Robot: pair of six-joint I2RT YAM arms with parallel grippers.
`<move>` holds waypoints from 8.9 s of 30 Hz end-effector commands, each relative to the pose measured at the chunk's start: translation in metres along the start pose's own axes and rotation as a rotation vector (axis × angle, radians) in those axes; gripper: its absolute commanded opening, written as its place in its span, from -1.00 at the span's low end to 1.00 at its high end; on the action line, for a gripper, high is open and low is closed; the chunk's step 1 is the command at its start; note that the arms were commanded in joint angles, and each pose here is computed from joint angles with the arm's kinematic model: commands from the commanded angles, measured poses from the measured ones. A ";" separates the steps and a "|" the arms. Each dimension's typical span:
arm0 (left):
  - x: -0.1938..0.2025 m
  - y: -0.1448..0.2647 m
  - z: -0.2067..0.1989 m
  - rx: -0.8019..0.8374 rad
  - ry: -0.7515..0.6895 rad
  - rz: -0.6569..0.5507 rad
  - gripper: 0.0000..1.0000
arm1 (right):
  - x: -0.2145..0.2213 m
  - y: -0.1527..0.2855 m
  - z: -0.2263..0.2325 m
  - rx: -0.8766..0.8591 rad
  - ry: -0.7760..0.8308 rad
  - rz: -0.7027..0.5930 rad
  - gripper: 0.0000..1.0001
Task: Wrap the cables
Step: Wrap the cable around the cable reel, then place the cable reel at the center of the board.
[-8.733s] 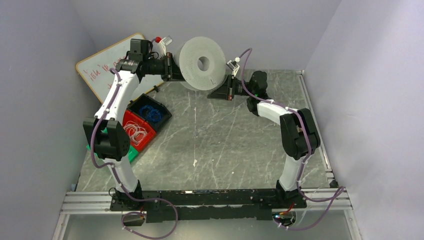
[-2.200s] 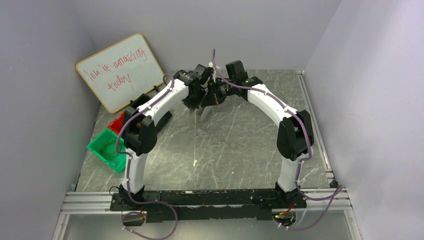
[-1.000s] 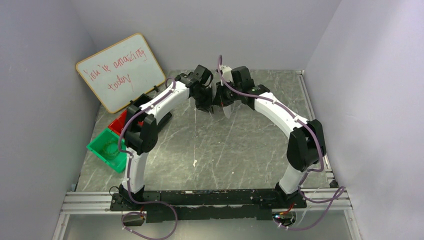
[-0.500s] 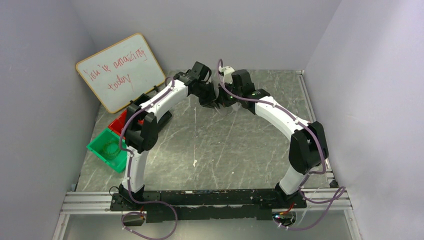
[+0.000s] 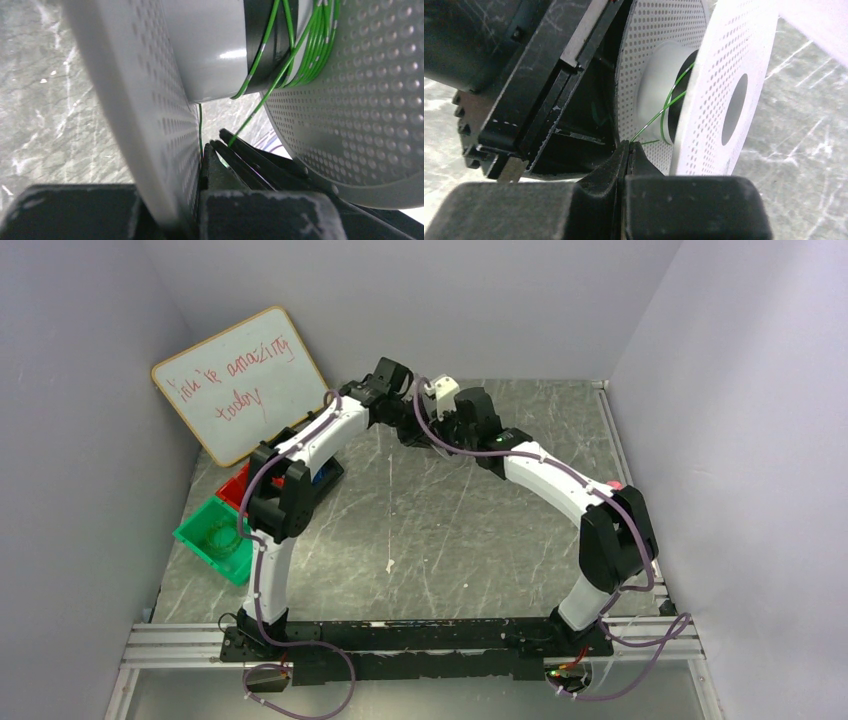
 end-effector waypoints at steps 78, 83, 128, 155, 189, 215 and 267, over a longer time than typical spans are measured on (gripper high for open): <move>-0.024 0.078 -0.018 0.715 -0.095 0.045 -0.95 | 0.005 0.034 -0.063 0.149 -0.384 -0.120 -1.00; -0.026 0.075 -0.008 0.732 -0.120 0.030 -0.95 | 0.004 0.059 -0.096 0.099 -0.421 -0.149 -1.00; -0.025 0.068 0.004 0.768 -0.098 0.038 -0.95 | -0.003 0.139 -0.089 -0.144 -0.240 -0.074 -0.12; -0.019 0.072 0.000 0.783 -0.111 0.053 -0.95 | 0.025 0.080 -0.112 -0.139 -0.288 0.034 -0.91; 0.024 0.035 -0.007 0.274 -0.478 0.056 -0.95 | -0.085 0.021 -0.171 -0.008 -0.455 0.095 -1.00; 0.029 0.024 0.003 -0.331 -1.189 -0.063 -0.95 | -0.061 0.055 -0.098 -0.326 -0.479 0.245 -1.00; 0.023 0.019 -0.005 -0.529 -1.277 -0.146 -0.95 | 0.005 0.045 -0.076 -0.385 -0.538 0.480 -1.00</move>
Point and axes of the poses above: each gripper's point midway between its finger pads, its own y axis back along the fingers, its own z axis along the line the jaws close on, x = y × z, the point moved 9 cm from there along y, back along the fingers, and after that the axes turned 6 degrees about -y, right-handed, at the moved point
